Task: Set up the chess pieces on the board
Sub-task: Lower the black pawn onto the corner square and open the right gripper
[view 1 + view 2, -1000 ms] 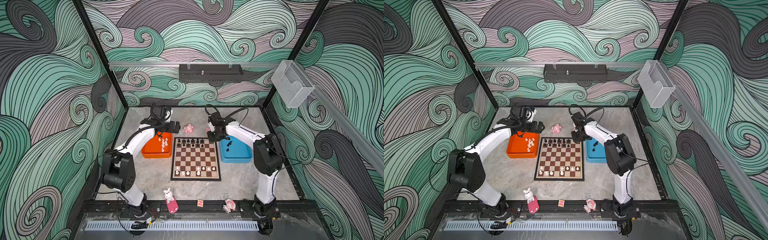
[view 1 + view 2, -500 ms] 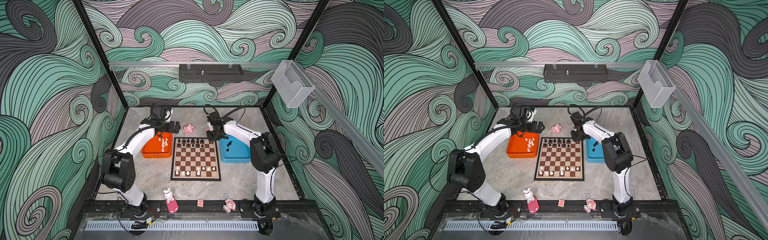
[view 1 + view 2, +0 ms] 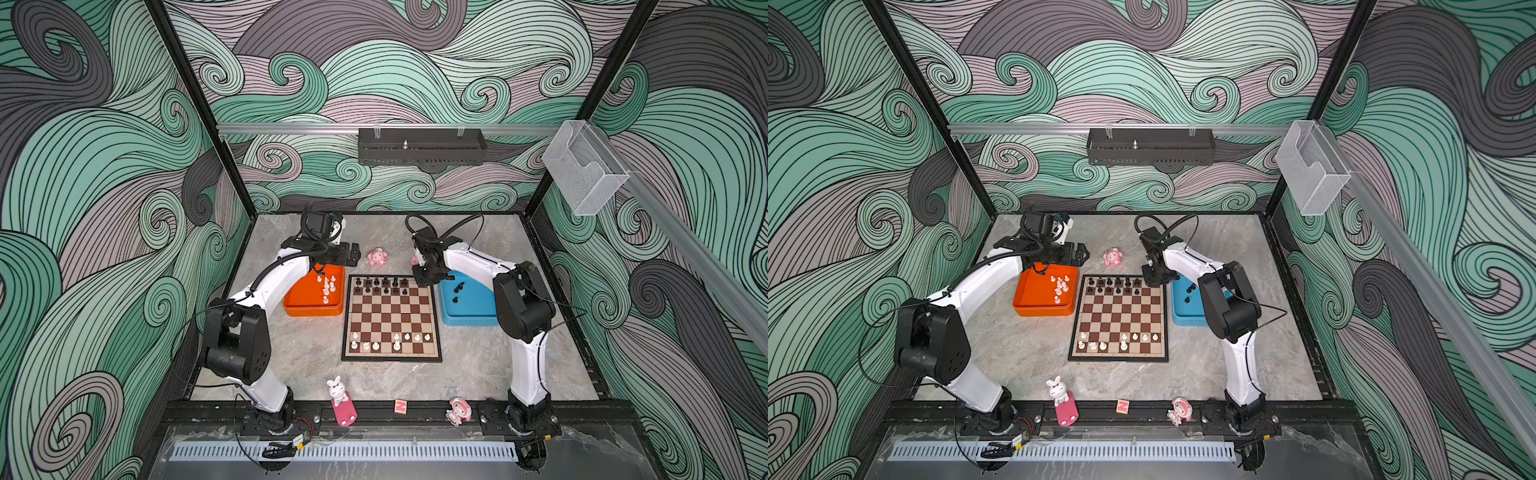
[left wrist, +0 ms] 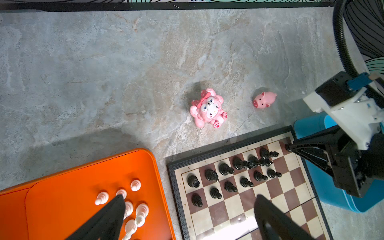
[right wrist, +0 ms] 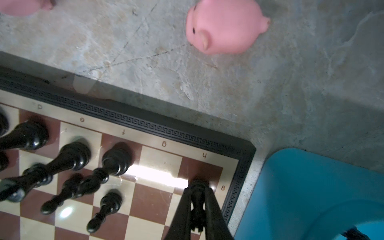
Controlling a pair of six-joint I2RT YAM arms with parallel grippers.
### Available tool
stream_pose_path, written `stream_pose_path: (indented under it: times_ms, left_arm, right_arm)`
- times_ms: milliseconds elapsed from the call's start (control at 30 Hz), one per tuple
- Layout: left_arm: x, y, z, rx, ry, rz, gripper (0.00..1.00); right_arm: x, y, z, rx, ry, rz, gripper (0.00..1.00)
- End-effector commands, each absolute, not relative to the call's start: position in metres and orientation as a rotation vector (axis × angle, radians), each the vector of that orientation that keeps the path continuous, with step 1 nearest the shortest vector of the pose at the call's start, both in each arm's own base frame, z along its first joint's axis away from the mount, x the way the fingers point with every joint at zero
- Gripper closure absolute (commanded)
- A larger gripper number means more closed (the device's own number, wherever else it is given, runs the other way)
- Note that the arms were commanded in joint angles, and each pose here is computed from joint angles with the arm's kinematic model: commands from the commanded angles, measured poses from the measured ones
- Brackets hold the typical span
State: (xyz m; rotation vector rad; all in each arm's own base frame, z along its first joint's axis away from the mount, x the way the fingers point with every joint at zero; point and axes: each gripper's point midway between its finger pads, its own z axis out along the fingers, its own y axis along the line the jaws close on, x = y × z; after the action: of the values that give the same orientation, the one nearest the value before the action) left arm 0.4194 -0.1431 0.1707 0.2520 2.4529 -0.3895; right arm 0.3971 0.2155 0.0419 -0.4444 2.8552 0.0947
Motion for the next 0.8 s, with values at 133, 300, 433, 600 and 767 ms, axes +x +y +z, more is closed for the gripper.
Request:
stream_pose_path:
  times_ms: [133,300,433,600,767]
  left_arm:
    - [0.4221,-0.1449,0.184,0.271,2.438,-0.37,0.02]
    - [0.4218,-0.1453,0.1838,0.273,2.439,-0.37,0.01]
    - [0.4221,-0.145,0.1831,0.271,2.441,-0.37,0.01]
    - [0.422,-0.1452,0.1828,0.271,2.443,-0.37,0.01]
    - [0.422,-0.1453,0.1833,0.272,2.441,-0.37,0.01]
  right_arm:
    - [0.4032,0.217,0.0427,-0.431,2.858,0.084,0.87]
    - [0.4031,0.217,0.0393,-0.433,2.865,0.08,0.87]
    - [0.403,0.2159,0.038,-0.436,2.866,0.071,0.87]
    - [0.402,0.2142,0.038,-0.442,2.869,0.061,0.87]
    - [0.4,0.2135,0.0385,-0.448,2.871,0.06,0.87]
